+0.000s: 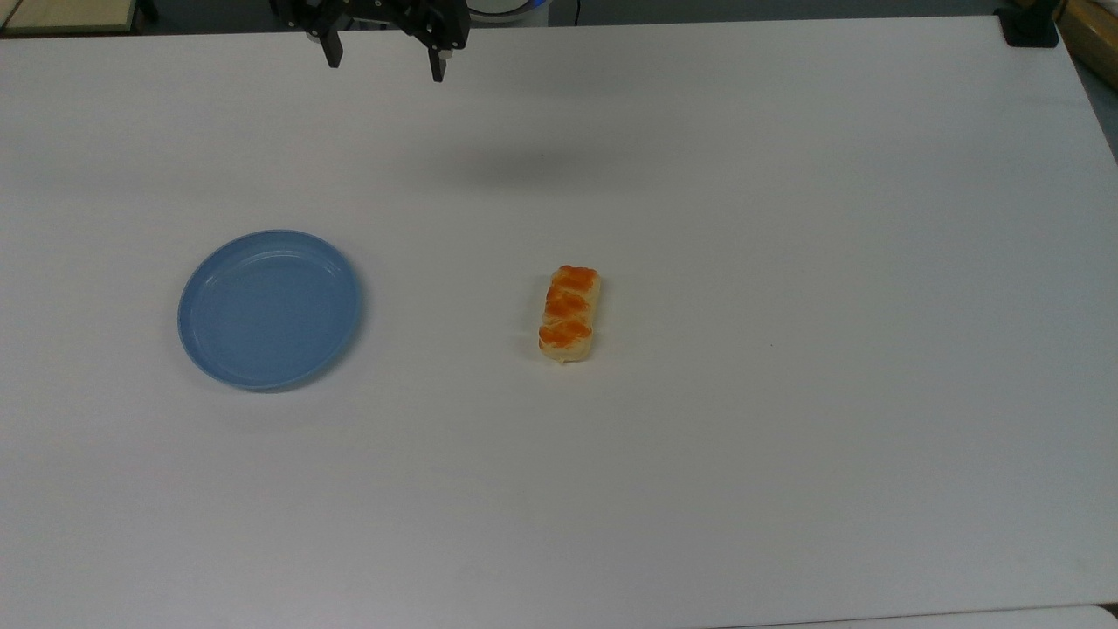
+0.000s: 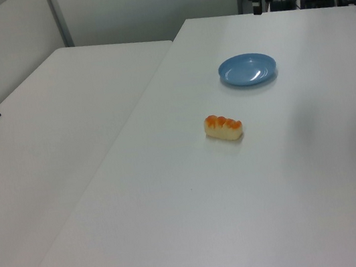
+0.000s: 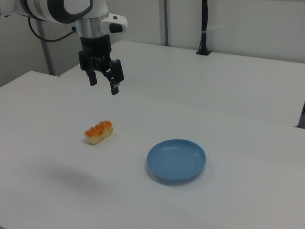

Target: Put the bread on a plate

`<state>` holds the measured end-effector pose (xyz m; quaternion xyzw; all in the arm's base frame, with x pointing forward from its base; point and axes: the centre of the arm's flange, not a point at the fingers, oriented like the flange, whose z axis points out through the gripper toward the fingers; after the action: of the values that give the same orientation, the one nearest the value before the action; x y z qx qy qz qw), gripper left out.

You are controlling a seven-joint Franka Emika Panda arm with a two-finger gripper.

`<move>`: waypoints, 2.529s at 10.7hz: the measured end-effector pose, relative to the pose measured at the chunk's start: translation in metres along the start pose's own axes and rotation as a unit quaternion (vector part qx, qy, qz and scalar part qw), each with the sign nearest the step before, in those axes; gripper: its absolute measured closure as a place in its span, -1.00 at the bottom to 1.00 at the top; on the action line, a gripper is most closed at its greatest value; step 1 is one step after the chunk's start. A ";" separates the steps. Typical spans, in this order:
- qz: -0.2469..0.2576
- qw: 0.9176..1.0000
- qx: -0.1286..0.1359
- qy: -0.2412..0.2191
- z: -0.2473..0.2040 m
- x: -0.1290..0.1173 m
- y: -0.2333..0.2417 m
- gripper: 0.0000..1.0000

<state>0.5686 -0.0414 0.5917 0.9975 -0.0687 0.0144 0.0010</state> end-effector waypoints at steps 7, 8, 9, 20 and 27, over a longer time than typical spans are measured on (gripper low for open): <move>-0.003 1.000 0.000 -0.003 0.002 0.000 -0.003 -1.00; -0.004 1.000 0.000 -0.003 0.003 -0.001 -0.005 -1.00; -0.005 1.000 0.001 -0.004 0.004 0.000 -0.007 -1.00; -0.043 0.999 0.019 -0.002 0.083 0.024 -0.125 -1.00; 0.014 1.000 0.013 -0.019 0.167 0.042 -0.163 -1.00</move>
<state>0.6378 0.1137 0.4256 0.9965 -0.0825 -0.0038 -0.0136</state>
